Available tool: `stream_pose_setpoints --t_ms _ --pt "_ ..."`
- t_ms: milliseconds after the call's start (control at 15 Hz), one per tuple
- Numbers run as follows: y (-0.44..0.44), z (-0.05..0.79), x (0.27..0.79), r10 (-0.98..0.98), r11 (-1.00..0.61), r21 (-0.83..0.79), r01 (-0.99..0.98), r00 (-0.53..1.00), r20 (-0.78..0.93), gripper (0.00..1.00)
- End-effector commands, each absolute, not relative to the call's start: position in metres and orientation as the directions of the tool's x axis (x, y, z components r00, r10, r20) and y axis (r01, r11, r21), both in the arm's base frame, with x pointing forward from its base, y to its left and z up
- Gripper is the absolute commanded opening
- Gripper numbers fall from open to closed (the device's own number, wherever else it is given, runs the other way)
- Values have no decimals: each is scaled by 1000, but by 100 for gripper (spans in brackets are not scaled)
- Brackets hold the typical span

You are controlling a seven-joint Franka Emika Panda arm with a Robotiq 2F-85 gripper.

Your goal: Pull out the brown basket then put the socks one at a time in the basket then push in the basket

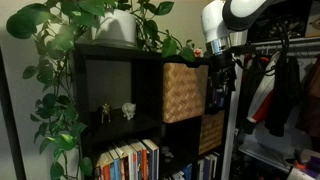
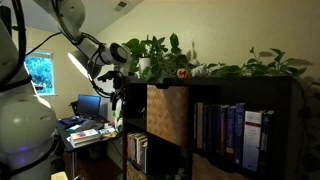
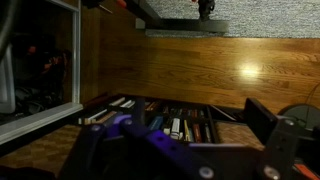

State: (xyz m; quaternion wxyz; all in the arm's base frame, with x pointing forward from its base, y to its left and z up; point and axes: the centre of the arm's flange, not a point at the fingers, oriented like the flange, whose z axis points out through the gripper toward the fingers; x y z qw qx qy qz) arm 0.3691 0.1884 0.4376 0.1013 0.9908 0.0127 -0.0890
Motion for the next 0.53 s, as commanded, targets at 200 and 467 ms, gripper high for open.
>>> stream_pose_setpoints --t_ms 200,467 --pt "188 438 369 7 -979 198 43 984 -179 100" --pt "175 438 376 57 -981 175 88 984 -171 100"
